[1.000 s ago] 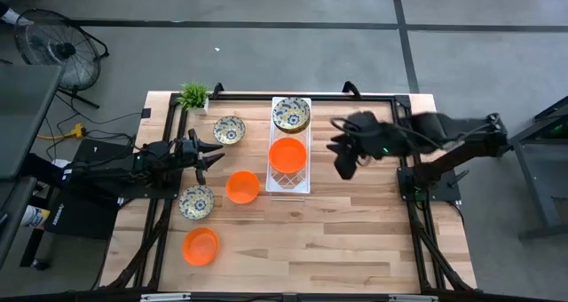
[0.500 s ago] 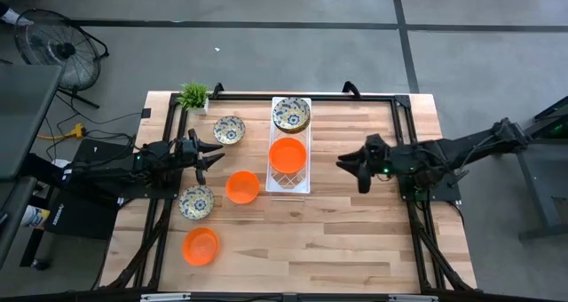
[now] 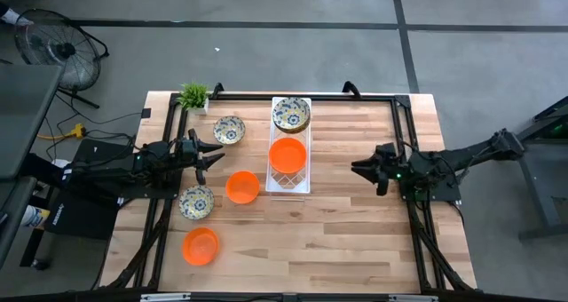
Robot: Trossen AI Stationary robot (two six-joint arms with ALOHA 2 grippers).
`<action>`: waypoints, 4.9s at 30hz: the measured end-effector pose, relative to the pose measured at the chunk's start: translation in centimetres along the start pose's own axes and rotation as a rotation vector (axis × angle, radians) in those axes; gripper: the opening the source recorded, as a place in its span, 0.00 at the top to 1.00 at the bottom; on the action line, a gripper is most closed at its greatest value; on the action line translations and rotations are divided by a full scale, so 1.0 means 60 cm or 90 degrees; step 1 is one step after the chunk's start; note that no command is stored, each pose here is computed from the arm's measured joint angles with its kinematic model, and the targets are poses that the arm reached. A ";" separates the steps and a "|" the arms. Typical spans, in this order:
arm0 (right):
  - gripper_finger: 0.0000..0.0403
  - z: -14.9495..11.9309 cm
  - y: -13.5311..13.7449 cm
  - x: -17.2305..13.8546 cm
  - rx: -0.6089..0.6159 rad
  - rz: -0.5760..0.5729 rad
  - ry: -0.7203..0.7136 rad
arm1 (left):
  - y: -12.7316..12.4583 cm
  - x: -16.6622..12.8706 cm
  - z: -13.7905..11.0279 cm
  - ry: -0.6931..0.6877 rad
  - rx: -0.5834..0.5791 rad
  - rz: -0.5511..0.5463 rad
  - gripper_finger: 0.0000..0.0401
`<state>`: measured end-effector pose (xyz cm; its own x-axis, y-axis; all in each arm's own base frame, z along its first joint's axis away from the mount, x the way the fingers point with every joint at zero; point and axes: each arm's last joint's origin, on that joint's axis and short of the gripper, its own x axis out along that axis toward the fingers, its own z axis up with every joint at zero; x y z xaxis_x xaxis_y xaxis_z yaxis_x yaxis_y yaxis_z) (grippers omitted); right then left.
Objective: Pick & Place Mini bowls
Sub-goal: Stack the yellow bowl on top of the yellow bowl on the shelf
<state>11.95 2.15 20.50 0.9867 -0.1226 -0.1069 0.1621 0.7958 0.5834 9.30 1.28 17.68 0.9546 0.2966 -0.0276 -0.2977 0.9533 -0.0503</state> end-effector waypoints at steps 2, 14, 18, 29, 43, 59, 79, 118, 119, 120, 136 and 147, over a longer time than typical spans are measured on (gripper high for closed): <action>0.73 -0.007 -0.008 -0.007 -0.006 0.020 -0.011 | 0.000 0.000 0.000 0.000 0.000 0.000 0.68; 0.73 -0.020 -0.033 -0.043 -0.057 0.097 -0.044 | 0.000 0.000 0.000 0.000 0.000 0.000 0.68; 0.73 -0.025 -0.035 -0.043 -0.078 0.099 -0.020 | 0.000 0.000 0.000 0.000 0.000 0.000 0.68; 0.73 -0.031 -0.040 -0.043 -0.102 0.096 0.014 | 0.000 0.000 0.000 0.000 0.000 0.001 0.68; 0.73 -0.028 -0.058 -0.029 -0.141 0.096 -0.056 | 0.000 0.000 0.000 0.000 0.000 0.002 0.68; 0.73 -0.026 -0.065 -0.026 -0.213 0.077 -0.075 | 0.000 0.000 0.000 0.000 0.000 0.002 0.68; 0.73 -0.027 -0.065 -0.026 -0.213 0.076 -0.073 | 0.000 0.000 0.000 0.000 0.000 0.002 0.68; 0.73 -0.027 -0.065 -0.026 -0.214 0.075 -0.072 | -0.016 -0.004 0.103 0.454 0.001 -0.092 0.68; 0.73 -0.027 -0.065 -0.026 -0.214 0.075 -0.072 | -0.017 -0.002 0.106 0.475 0.002 -0.094 0.68; 0.73 -0.027 -0.065 -0.026 -0.214 0.075 -0.072 | -0.018 0.000 0.107 0.494 -0.002 -0.098 0.68; 0.73 -0.027 -0.065 -0.026 -0.214 0.075 -0.072 | -0.038 0.023 0.069 0.771 -0.024 -0.242 0.68; 0.73 -0.027 -0.065 -0.026 -0.213 0.076 -0.072 | -0.053 0.056 0.036 0.868 0.085 -0.236 0.68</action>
<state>9.77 0.17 17.07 0.9967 -0.0673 0.0456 0.0514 0.9562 0.2883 13.50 -0.63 19.89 0.1936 -0.1810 -0.9642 0.0402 0.9835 -0.1765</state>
